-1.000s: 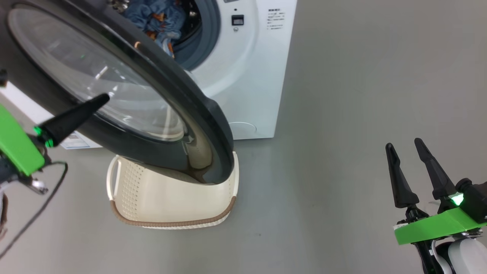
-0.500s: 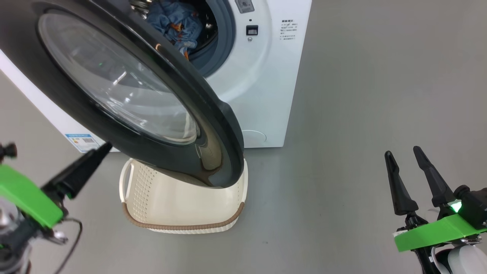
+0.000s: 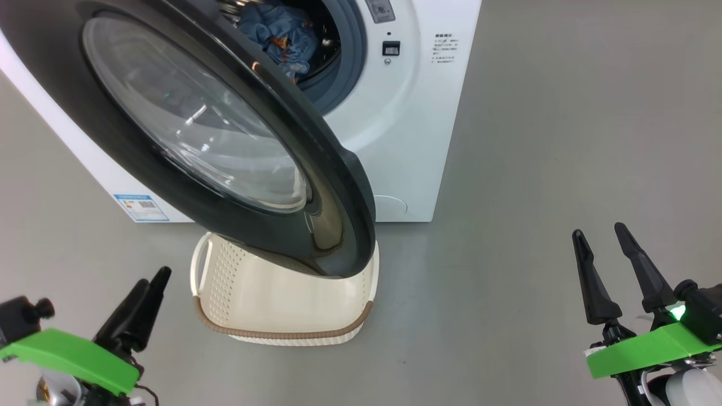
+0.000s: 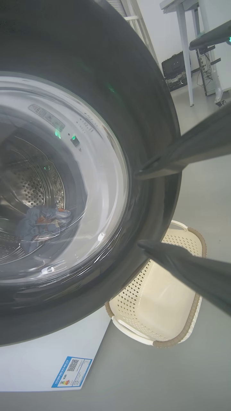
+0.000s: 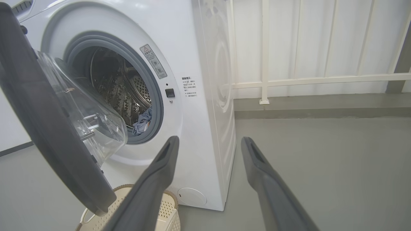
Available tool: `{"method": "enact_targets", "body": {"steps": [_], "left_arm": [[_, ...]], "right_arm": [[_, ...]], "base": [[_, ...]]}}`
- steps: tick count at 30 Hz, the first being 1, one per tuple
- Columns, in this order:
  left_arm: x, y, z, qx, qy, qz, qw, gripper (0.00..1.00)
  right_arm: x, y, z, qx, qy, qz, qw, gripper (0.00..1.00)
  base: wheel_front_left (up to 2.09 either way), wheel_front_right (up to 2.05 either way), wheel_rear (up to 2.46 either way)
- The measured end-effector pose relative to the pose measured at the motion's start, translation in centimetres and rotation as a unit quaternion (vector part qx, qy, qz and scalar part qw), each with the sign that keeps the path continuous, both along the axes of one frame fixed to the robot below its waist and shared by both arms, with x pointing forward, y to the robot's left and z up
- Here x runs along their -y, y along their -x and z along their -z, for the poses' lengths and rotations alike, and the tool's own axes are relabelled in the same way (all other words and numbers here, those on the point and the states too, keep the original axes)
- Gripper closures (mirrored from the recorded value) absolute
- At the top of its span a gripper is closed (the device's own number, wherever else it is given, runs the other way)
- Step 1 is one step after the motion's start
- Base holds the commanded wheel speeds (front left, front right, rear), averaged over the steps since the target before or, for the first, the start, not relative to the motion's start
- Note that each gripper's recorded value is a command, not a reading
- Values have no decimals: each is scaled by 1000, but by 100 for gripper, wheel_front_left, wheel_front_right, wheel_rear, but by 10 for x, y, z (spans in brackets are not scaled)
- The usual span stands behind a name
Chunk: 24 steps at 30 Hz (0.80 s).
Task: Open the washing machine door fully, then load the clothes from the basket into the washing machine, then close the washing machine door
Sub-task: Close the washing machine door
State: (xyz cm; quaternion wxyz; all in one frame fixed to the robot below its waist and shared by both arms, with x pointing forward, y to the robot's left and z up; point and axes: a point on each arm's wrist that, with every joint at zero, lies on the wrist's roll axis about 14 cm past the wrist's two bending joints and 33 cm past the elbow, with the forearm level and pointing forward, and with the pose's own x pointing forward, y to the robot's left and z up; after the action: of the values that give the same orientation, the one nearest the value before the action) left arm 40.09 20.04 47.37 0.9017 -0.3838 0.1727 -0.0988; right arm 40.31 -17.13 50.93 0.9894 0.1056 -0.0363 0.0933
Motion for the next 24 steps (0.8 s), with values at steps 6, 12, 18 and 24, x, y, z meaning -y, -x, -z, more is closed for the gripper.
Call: {"method": "enact_targets", "body": {"steps": [6,12,18,24], "left_arm": [[-2,7,9,26,-30,-28,999,0],[-8,15,23,49,-92,-40,994,0],[-18,4,12,98,-177,-51,978,0],[-20,1,-9,156,-248,-71,953,0]], "right_arm": [[-2,2,2,-3,0,-3,1000,0],[-3,2,3,-5,1,-5,1000,0],[-4,1,4,-7,0,-6,1000,0],[-2,1,4,-6,1,-3,1000,0]], "base": [[0,0,0],[0,0,0],[0,0,0],[0,0,0]]}}
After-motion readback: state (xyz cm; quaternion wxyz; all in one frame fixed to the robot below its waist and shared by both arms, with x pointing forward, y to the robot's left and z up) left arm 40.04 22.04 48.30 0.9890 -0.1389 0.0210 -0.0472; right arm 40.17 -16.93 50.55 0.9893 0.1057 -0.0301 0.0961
